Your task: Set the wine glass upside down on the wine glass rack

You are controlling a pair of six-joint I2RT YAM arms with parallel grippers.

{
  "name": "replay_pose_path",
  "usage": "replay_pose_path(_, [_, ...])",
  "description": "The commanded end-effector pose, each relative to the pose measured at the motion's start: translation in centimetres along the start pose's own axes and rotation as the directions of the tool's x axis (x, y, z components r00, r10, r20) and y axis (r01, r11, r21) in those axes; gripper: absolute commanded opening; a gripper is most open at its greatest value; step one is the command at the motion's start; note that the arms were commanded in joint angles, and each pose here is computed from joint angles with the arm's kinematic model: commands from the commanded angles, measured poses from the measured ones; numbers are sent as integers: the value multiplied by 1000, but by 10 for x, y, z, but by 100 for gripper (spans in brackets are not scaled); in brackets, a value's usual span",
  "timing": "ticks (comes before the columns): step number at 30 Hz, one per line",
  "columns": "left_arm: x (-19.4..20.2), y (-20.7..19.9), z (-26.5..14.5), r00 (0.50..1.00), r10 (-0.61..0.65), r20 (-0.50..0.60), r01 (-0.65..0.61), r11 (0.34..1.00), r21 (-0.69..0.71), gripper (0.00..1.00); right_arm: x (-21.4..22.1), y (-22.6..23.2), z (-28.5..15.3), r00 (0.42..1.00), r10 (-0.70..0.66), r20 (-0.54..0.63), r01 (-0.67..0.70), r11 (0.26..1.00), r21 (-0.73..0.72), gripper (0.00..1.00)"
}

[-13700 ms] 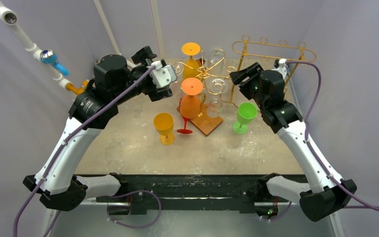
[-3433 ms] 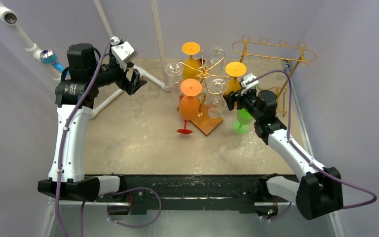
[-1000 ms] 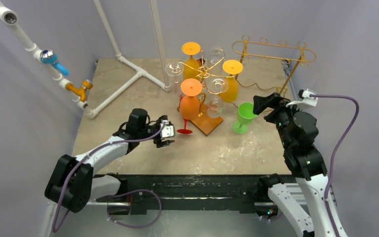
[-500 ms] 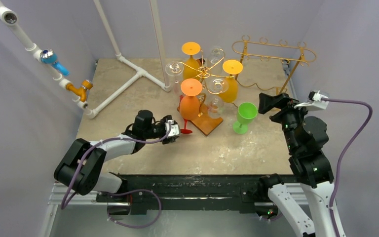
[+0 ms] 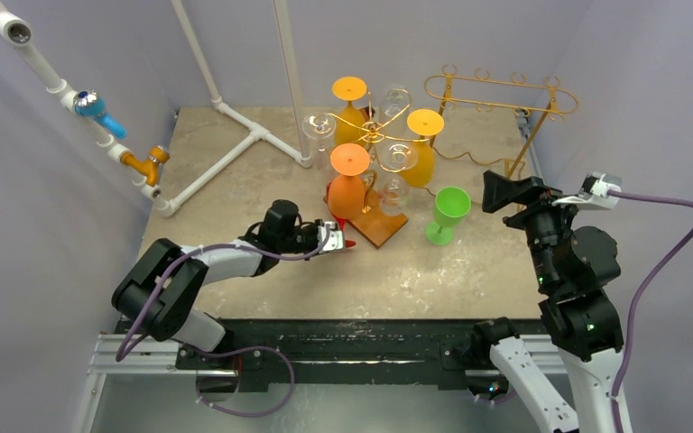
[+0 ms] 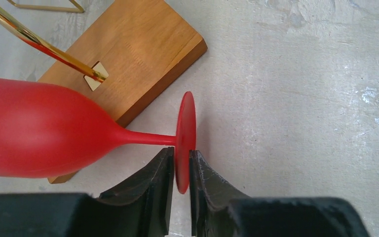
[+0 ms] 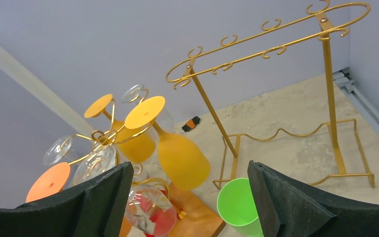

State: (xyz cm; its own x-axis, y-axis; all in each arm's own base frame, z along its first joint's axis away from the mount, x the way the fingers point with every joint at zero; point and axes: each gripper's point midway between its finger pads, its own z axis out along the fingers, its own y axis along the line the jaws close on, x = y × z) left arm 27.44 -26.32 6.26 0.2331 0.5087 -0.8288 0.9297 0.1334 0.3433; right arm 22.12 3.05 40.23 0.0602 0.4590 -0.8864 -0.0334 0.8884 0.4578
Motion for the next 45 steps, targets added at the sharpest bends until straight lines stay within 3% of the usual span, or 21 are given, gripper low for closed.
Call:
replay_pose_path(1, [-18,3,5,999,32,33,-33,999,19,14,-20,6,-8,999,-13,50,14,1000,-22,96])
replay_pose_path(5, [-16,-14,-3,1000,-12,-16,14,996,89,0,-26,10,-9,998,-20,60,22,999,-33,96])
replay_pose_path(11, [-18,-64,-43,996,36,-76,-10,949,316,0,-26,19,-4,998,-51,36,53,996,-71,97])
replay_pose_path(14, [-28,-89,-72,991,117,-68,-72,880,469,0,-24,30,0,997,-81,3,81,990,-119,98])
replay_pose_path(20, [-72,-117,-129,995,80,-64,-22,779,627,0,-17,63,6,977,-212,-17,197,931,-309,99])
replay_pose_path(24, [-112,-122,-158,998,68,14,-61,761,646,0,0,103,3,961,-275,-15,222,806,-549,98])
replay_pose_path(26, [-129,-127,-173,998,51,38,-63,748,661,0,10,127,-6,954,-297,25,231,685,-691,96])
replay_pose_path(29, [-154,-123,-187,999,-7,35,-16,781,625,0,25,147,-23,939,-342,47,230,519,-823,97])
replay_pose_path(35, [-190,-132,-208,990,-55,126,-33,798,602,0,41,176,-48,893,-441,88,239,301,-923,99])
replay_pose_path(45, [-253,-127,-216,945,-295,142,112,700,705,0,89,228,-83,800,-593,95,173,76,-982,99])
